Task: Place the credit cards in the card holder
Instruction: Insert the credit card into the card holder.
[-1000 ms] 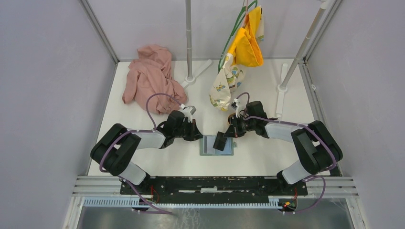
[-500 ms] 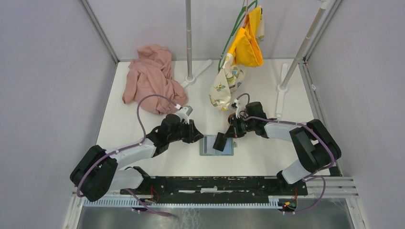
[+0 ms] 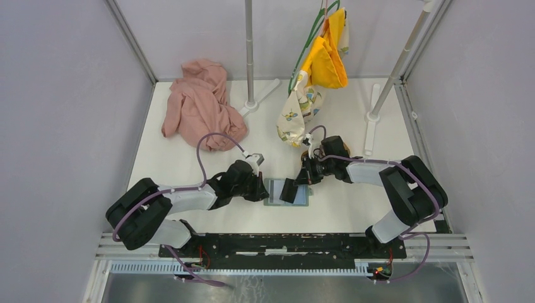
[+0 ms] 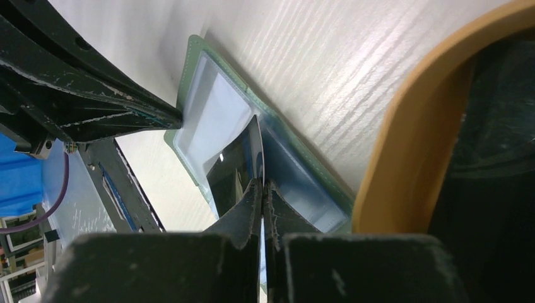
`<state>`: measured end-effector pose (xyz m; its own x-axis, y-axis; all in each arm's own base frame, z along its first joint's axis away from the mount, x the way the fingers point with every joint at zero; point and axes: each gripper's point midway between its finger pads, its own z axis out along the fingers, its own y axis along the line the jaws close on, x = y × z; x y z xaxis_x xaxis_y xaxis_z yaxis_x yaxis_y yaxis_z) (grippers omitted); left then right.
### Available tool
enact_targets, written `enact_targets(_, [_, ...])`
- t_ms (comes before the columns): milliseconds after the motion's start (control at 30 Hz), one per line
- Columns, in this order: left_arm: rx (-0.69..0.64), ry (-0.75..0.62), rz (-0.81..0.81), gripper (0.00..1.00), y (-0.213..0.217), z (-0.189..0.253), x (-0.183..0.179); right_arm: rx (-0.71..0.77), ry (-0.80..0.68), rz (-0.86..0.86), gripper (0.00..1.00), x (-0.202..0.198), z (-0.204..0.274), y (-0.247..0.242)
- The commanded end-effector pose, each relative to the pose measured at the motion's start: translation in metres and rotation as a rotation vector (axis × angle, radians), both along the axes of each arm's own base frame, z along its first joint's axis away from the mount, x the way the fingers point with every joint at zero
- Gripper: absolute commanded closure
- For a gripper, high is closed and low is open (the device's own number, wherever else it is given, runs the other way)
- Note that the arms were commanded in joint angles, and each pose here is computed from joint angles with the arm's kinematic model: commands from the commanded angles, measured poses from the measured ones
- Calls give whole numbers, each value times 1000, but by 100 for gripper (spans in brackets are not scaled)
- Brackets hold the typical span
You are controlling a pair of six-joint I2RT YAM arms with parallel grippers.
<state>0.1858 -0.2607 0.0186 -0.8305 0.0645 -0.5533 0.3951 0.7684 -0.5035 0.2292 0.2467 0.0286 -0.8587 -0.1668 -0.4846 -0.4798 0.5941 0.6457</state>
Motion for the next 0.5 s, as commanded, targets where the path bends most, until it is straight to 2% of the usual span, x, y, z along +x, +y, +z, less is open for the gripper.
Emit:
enact_targets(0, [45, -13, 35, 93, 1, -3, 9, -20, -7, 31, 100, 0, -3, 6])
enact_targets(467, [56, -9, 35, 95, 1, -8, 8, -86, 58, 24, 100, -4, -20, 3])
